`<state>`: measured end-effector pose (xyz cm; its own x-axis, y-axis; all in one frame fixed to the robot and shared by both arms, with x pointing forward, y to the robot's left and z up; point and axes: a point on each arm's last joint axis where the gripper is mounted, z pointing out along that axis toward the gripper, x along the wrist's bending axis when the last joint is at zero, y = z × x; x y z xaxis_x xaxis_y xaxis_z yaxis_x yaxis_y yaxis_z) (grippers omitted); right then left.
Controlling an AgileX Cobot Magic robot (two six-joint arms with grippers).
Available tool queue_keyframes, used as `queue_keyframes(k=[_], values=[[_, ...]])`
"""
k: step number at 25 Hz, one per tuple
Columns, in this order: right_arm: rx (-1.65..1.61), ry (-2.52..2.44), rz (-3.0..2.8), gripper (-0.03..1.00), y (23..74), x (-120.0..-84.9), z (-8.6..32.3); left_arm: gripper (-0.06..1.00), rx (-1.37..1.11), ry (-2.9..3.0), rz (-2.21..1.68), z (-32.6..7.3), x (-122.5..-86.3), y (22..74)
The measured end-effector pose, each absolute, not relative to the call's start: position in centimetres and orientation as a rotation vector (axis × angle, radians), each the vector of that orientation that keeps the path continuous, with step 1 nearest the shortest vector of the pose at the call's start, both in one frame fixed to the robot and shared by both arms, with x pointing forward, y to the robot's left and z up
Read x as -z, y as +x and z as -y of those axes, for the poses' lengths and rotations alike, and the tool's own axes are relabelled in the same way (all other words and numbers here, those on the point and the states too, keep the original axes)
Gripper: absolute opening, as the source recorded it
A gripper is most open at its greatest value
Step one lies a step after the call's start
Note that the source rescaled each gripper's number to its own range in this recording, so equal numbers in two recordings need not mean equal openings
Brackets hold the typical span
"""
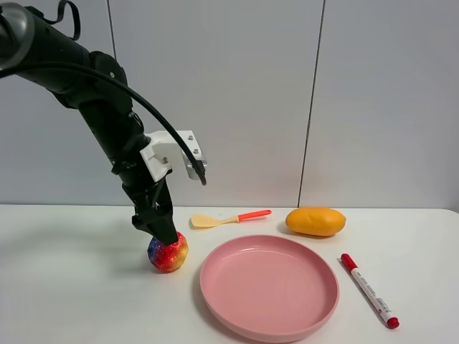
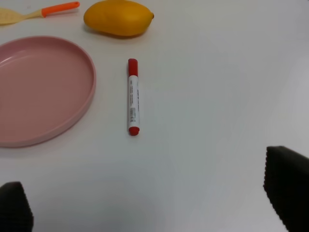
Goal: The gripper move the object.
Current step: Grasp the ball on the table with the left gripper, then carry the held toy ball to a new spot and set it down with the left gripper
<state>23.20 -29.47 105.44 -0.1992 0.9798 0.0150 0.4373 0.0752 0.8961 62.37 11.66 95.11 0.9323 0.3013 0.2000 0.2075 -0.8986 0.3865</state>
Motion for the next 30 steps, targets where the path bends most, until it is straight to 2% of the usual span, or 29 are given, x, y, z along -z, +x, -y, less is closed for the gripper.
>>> queue_keyframes(k=[7, 16, 17, 18, 20, 21, 22, 27, 30], values=[[-1.079, 1.415, -1.715, 1.0, 23.2, -105.4, 29.5, 1.0, -0.326, 2.791, -0.339, -11.4, -91.6, 62.8], [-1.079, 1.415, -1.715, 1.0, 23.2, -105.4, 29.5, 0.99, -0.309, 2.834, -0.294, -10.9, -89.6, 62.8], [-1.079, 1.415, -1.715, 1.0, 23.2, -105.4, 29.5, 0.92, -0.316, 2.836, -0.283, -10.8, -89.5, 62.7], [-1.079, 1.415, -1.715, 1.0, 23.2, -105.4, 29.5, 0.78, -0.323, 2.838, -0.277, -10.7, -89.5, 62.8], [-1.079, 1.415, -1.715, 1.0, 23.2, -105.4, 29.5, 0.31, -0.339, 2.841, -0.266, -10.7, -89.4, 62.9], [-1.079, 1.415, -1.715, 1.0, 23.2, -105.4, 29.5, 0.03, -0.351, 2.84, -0.261, -10.7, -89.4, 62.9], [-1.079, 1.415, -1.715, 1.0, 23.2, -105.4, 29.5, 0.0, -0.35, 2.841, -0.26, -10.7, -89.4, 63.0], [-1.079, 1.415, -1.715, 1.0, 23.2, -105.4, 29.5, 0.03, -0.312, 2.856, -0.236, -10.0, -89.9, 62.2], [-1.079, 1.415, -1.715, 1.0, 23.2, -105.4, 29.5, 0.03, -0.298, 2.832, -0.303, -9.5, -92.6, 62.0]])
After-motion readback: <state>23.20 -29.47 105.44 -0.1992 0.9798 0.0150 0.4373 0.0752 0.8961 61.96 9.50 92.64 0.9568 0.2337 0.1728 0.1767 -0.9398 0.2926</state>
